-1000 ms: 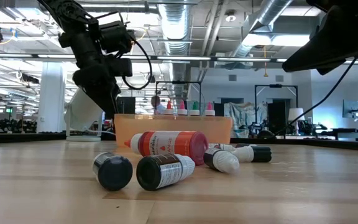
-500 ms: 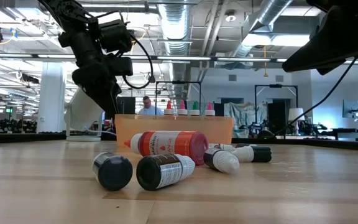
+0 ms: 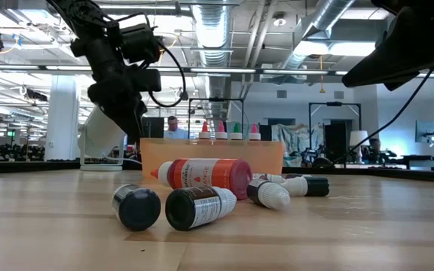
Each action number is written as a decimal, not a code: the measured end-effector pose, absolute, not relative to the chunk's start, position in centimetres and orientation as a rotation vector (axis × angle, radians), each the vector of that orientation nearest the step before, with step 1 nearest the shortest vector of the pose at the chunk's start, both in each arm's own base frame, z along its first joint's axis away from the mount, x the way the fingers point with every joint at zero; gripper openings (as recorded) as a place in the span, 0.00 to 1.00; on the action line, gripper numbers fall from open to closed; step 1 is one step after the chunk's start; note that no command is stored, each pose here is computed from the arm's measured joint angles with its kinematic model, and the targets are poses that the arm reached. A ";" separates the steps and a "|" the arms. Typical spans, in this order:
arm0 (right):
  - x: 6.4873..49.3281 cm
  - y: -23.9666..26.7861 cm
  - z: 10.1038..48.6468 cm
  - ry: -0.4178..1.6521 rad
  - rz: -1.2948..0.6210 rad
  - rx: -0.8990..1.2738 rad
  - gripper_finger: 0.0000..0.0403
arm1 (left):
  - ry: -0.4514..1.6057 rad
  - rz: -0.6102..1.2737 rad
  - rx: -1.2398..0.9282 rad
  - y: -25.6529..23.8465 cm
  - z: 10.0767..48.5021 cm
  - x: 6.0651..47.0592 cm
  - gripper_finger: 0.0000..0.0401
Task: Pick & Place food coloring
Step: Adjust the orange bin, then put the big orange food coloring bottle into the orange bin
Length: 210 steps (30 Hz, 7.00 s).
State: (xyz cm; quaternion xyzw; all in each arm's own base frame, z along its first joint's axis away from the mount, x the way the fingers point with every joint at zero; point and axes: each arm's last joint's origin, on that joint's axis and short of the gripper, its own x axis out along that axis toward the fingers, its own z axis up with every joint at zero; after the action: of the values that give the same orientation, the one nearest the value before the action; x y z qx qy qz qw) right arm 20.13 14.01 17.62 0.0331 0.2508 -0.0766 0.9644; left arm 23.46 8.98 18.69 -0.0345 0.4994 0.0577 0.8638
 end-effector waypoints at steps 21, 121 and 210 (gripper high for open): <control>20.1 13.9 17.6 0.510 -0.164 0.080 0.00 | 1.115 0.116 -0.088 4.6 22.5 22.3 0.31; 23.3 12.2 12.5 0.730 -0.145 0.117 0.00 | 1.211 -0.322 0.217 -7.5 15.7 30.3 0.29; 23.4 12.5 12.7 0.723 -0.098 0.138 0.00 | 1.324 -0.139 0.261 -1.1 15.3 25.9 0.48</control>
State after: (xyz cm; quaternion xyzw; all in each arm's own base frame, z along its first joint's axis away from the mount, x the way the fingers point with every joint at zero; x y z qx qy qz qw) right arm 23.44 12.46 12.67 0.0675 0.3533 -0.0479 0.9318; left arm 25.90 -1.15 15.27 0.1209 0.6124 -0.0643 0.7786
